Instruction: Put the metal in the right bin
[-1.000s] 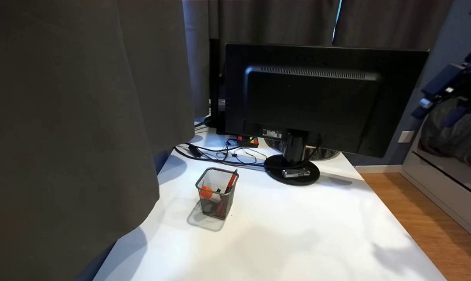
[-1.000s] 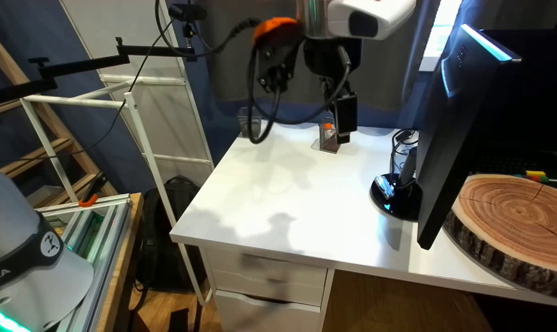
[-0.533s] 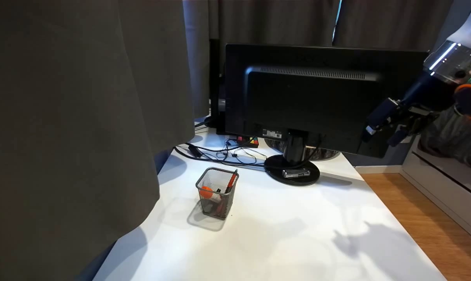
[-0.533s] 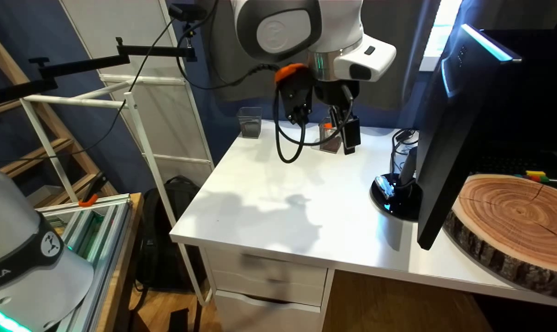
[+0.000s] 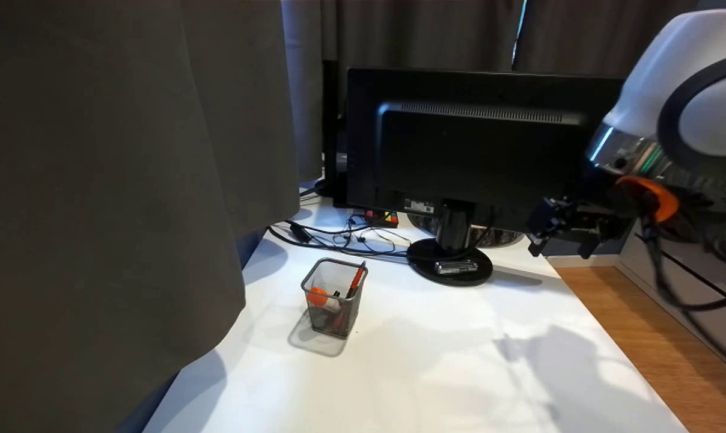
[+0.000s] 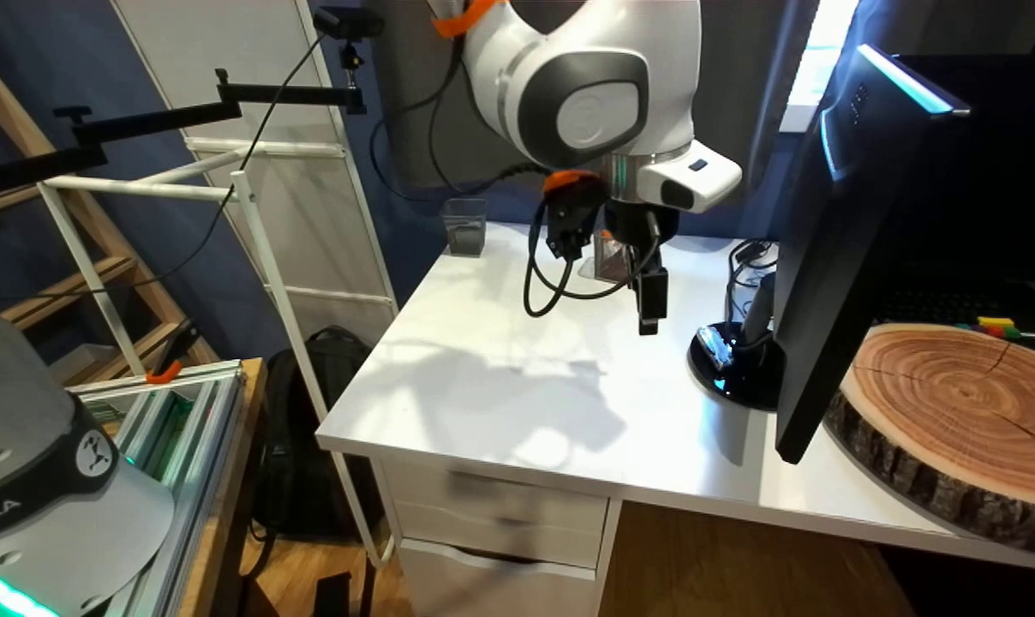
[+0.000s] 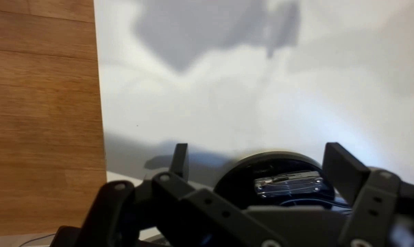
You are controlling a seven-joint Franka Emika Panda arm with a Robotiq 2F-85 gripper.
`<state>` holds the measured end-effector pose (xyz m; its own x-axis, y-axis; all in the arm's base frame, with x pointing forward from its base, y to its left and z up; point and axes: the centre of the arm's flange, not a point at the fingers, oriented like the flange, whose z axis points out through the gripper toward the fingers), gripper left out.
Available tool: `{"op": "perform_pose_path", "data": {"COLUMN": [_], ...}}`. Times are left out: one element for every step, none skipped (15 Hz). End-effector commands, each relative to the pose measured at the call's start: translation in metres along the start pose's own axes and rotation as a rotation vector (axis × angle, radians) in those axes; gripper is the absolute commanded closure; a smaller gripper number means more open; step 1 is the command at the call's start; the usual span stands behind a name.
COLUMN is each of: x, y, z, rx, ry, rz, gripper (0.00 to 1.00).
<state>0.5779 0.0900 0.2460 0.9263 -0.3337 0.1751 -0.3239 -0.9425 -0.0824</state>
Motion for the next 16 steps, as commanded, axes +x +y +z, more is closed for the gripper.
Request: {"op": "perform_pose_path", "data": {"x": [0.046, 0.051, 0.051, 0.053, 0.054, 0.026, 0.025, 0.025, 0.027, 0.029, 0.031, 0.037, 0.045, 0.051, 0.055, 0.058], "y": [-0.067, -0.083, -0.105, -0.127, -0.149, -0.105, -0.124, -0.135, -0.140, -0.140, -0.138, -0.143, -0.147, -0.148, -0.151, -0.152], "z": [0.040, 0.045, 0.049, 0.053, 0.057, 0.044, 0.047, 0.050, 0.052, 0.053, 0.053, 0.068, 0.084, 0.089, 0.094, 0.098], "rx": [-0.177, -0.213, -0.235, -0.243, -0.215, -0.199, -0.194, -0.191, -0.191, -0.192, -0.194, -0.241, -0.225, -0.228, -0.231, -0.231], "ry": [0.094, 0.140, 0.181, 0.208, 0.186, 0.172, 0.173, 0.173, 0.176, 0.178, 0.179, 0.235, 0.279, 0.308, 0.339, 0.370], "rz": [0.012, -0.025, -0.083, -0.138, -0.201, -0.133, -0.158, -0.171, -0.177, -0.180, -0.180, -0.102, -0.038, 0.002, 0.040, 0.078], "gripper": [0.00, 0.00, 0.00, 0.00, 0.00, 0.00, 0.00, 0.00, 0.00, 0.00, 0.00, 0.00, 0.00, 0.00, 0.00, 0.00]}}
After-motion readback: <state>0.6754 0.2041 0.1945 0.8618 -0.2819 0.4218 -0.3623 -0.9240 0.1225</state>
